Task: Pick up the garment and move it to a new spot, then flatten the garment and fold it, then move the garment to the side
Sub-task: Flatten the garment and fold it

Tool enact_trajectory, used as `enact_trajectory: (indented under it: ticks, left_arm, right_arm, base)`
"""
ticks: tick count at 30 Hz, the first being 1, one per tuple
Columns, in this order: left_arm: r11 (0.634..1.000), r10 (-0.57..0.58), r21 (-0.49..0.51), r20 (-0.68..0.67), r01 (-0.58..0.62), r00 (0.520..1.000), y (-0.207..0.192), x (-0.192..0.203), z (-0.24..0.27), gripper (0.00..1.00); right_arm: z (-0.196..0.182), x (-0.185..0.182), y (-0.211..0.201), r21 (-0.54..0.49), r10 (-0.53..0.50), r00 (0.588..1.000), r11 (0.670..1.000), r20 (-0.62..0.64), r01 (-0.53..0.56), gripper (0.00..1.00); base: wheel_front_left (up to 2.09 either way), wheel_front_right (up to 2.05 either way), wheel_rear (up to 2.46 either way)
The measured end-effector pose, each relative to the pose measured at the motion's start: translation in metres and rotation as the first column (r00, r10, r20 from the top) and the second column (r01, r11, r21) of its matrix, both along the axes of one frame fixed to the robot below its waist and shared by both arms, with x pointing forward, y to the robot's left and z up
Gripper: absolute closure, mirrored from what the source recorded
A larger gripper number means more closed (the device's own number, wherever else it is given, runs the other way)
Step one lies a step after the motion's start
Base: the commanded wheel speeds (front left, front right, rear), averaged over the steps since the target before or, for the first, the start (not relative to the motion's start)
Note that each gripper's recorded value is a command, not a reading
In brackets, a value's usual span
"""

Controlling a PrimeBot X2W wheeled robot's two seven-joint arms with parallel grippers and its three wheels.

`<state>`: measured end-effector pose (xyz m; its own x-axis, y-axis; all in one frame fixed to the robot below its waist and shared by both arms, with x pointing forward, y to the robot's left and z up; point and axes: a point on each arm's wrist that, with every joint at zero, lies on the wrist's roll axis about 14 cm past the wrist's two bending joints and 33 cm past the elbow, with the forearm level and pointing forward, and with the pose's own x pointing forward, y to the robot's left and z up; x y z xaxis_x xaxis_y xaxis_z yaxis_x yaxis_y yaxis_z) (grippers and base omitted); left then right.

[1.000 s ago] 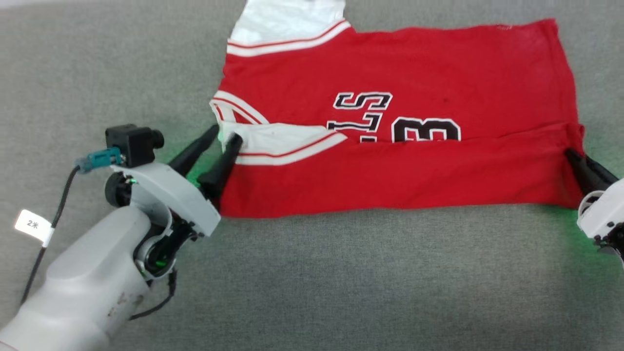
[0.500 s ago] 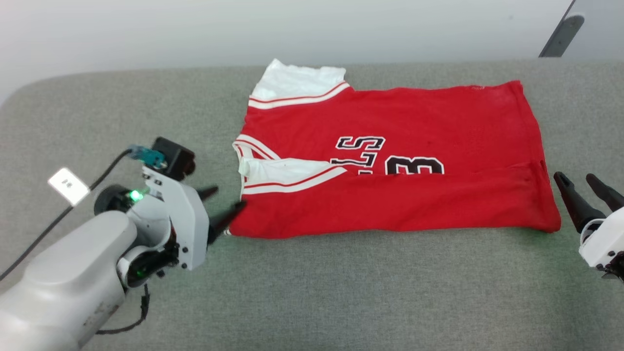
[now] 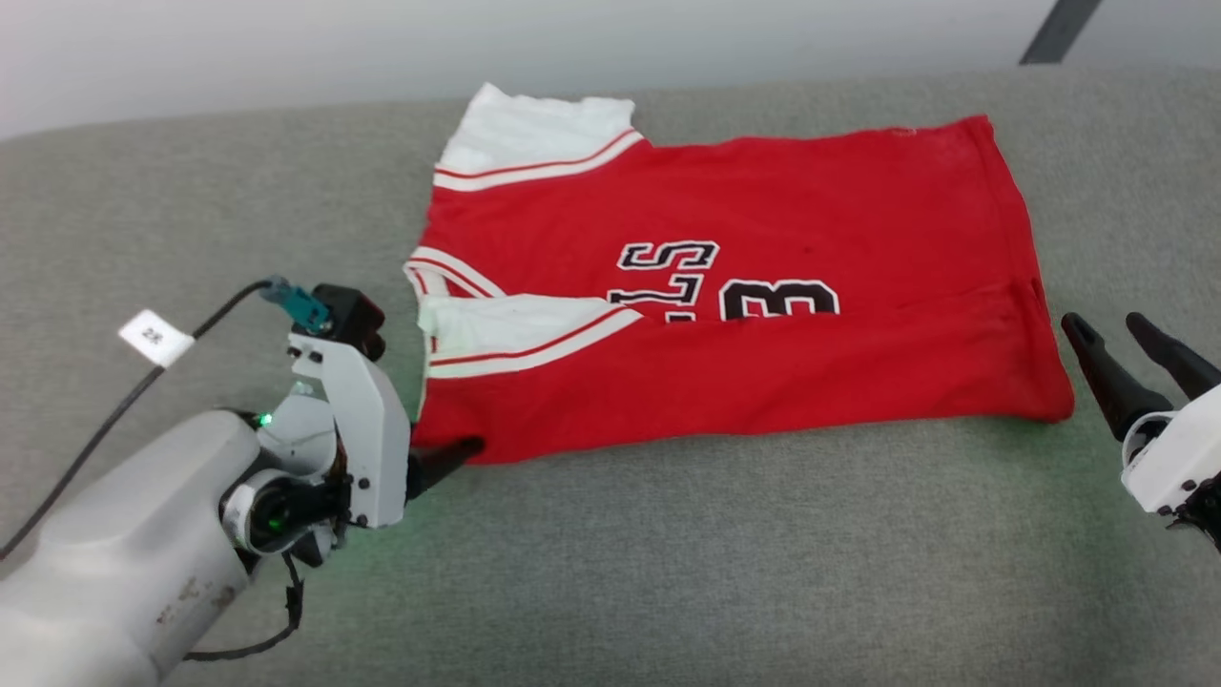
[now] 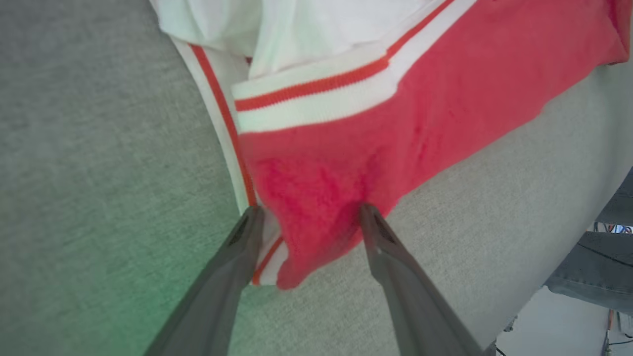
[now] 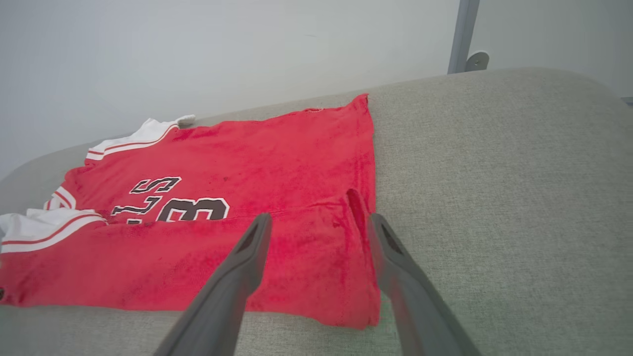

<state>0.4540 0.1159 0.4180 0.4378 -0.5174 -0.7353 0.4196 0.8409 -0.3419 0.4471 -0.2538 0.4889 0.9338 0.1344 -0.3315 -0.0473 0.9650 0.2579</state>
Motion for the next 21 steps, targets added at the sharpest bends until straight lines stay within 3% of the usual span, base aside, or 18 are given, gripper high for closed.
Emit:
enact_trajectory:
  ticks: [2,3,4,5,6,7,11,16,21]
  left_arm:
    - [1.0,-0.001,-0.019,-0.053,0.0,0.999,-0.004,-0.001,-0.011,0.0]
    - [0.999,0.004,-0.036,-0.077,-0.007,0.997,-0.007,-0.001,-0.014,0.16]
    - [0.999,0.007,-0.046,-0.098,-0.012,0.995,-0.009,0.0,-0.018,0.5]
    - [0.999,0.005,-0.049,-0.11,-0.011,0.994,-0.01,0.001,-0.022,0.6]
    - [0.998,0.003,-0.055,-0.122,-0.01,0.993,-0.011,0.002,-0.025,0.86]
    - [0.998,0.008,-0.064,-0.127,-0.016,0.992,-0.012,0.004,-0.027,1.0]
    - [0.997,0.014,-0.071,-0.139,-0.024,0.99,-0.012,0.008,-0.033,1.0]
    - [0.996,-0.004,-0.094,-0.13,-0.008,0.992,-0.019,0.005,-0.031,1.0]
    - [0.995,-0.012,-0.1,-0.118,0.001,0.993,-0.019,0.005,-0.031,1.0]
  right_arm:
    - [-0.003,-0.001,-0.005,-0.003,-0.013,1.0,1.0,-0.007,0.013,0.0]
    - [-0.005,-0.001,-0.007,-0.004,-0.019,1.0,1.0,-0.011,0.019,0.0]
    - [-0.007,-0.001,-0.009,-0.006,-0.025,1.0,1.0,-0.016,0.025,0.0]
    - [-0.008,-0.001,-0.012,-0.008,-0.032,0.999,0.999,-0.02,0.032,0.0]
    - [-0.009,-0.002,-0.014,-0.011,-0.038,0.999,0.999,-0.024,0.038,0.0]
    - [-0.011,-0.002,-0.017,-0.016,-0.044,0.999,0.999,-0.027,0.043,0.0]
    - [-0.016,-0.005,-0.025,-0.051,-0.052,0.997,0.997,-0.055,0.049,0.0]
    - [-0.018,-0.001,-0.033,-0.195,-0.011,0.994,0.981,-0.109,-0.01,0.0]
    - [-0.054,-0.005,-0.028,-0.245,0.035,0.947,0.962,-0.318,-0.118,0.0]
  base:
    - [0.0,0.0,0.0]
    - [0.0,0.0,0.0]
    - [0.0,0.0,0.0]
    - [0.0,0.0,0.0]
    - [0.0,0.0,0.0]
    - [0.0,0.0,0.0]
    - [0.0,0.0,0.0]
    - [0.0,0.0,0.0]
    - [0.0,0.0,0.0]
